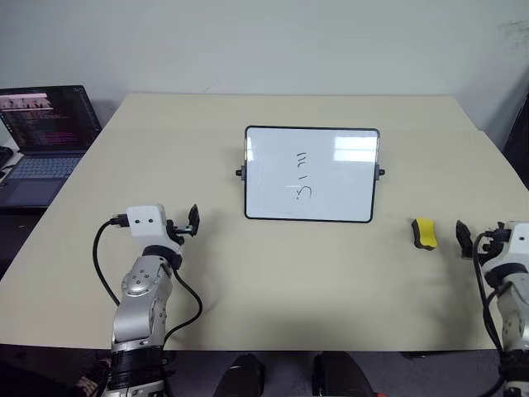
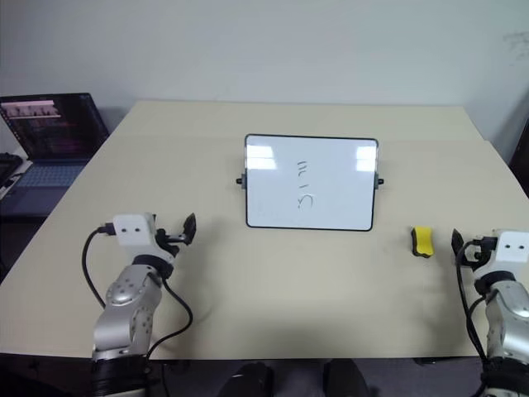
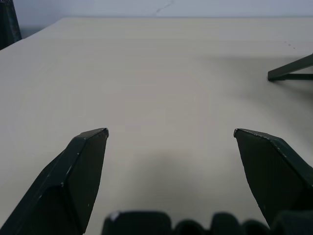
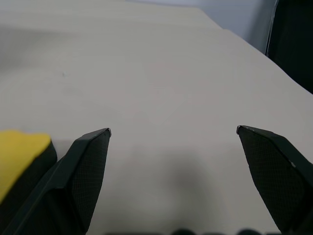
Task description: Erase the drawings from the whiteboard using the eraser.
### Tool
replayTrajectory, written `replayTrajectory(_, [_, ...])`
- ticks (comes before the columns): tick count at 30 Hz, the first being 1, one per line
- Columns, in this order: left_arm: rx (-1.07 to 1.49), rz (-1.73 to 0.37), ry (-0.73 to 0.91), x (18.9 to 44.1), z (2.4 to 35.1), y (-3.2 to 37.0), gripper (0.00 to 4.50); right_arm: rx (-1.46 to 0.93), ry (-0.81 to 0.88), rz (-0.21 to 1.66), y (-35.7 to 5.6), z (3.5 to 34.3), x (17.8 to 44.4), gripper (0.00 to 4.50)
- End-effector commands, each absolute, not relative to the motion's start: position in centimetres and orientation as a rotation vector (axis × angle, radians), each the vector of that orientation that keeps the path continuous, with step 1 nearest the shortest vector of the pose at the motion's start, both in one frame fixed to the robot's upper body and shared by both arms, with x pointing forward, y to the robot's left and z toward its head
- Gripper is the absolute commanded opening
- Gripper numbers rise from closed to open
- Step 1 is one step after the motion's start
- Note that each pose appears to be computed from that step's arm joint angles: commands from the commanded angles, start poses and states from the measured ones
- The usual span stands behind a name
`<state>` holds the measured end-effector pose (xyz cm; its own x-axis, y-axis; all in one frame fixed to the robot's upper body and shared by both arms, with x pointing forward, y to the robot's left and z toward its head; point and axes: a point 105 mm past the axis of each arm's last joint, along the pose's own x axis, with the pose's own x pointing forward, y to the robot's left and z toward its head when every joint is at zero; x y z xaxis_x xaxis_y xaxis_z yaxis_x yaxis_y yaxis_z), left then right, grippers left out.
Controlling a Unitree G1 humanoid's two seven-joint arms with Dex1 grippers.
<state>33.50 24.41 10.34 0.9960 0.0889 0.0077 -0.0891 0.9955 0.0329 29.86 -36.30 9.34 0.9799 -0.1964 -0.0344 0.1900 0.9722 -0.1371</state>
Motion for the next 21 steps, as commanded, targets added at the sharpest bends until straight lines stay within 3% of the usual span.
replayTrajectory(1, [0.060,0.054,-0.034,33.8,11.3,24.3,4.50,-0.127,0.011,-0.229,-36.7,10.7,29.6,4.48])
replayTrajectory(4, [0.087,0.080,-0.004,33.6,10.5,25.0,4.50,-0.127,0.047,-0.256,-36.8,9.9,29.1,4.48])
replayTrajectory(10, [0.074,0.072,0.006,33.7,10.6,25.7,4.50,-0.122,-0.017,-0.270,-36.7,12.1,28.2,4.48])
replayTrajectory(16, [0.116,-0.004,-0.030,33.1,11.8,26.6,4.50,-0.149,0.043,-0.381,-37.3,11.3,27.6,4.48])
replayTrajectory(21, [0.167,-0.098,-0.031,32.4,13.7,27.7,4.50,-0.099,-0.008,-0.354,-35.7,12.4,27.5,4.48])
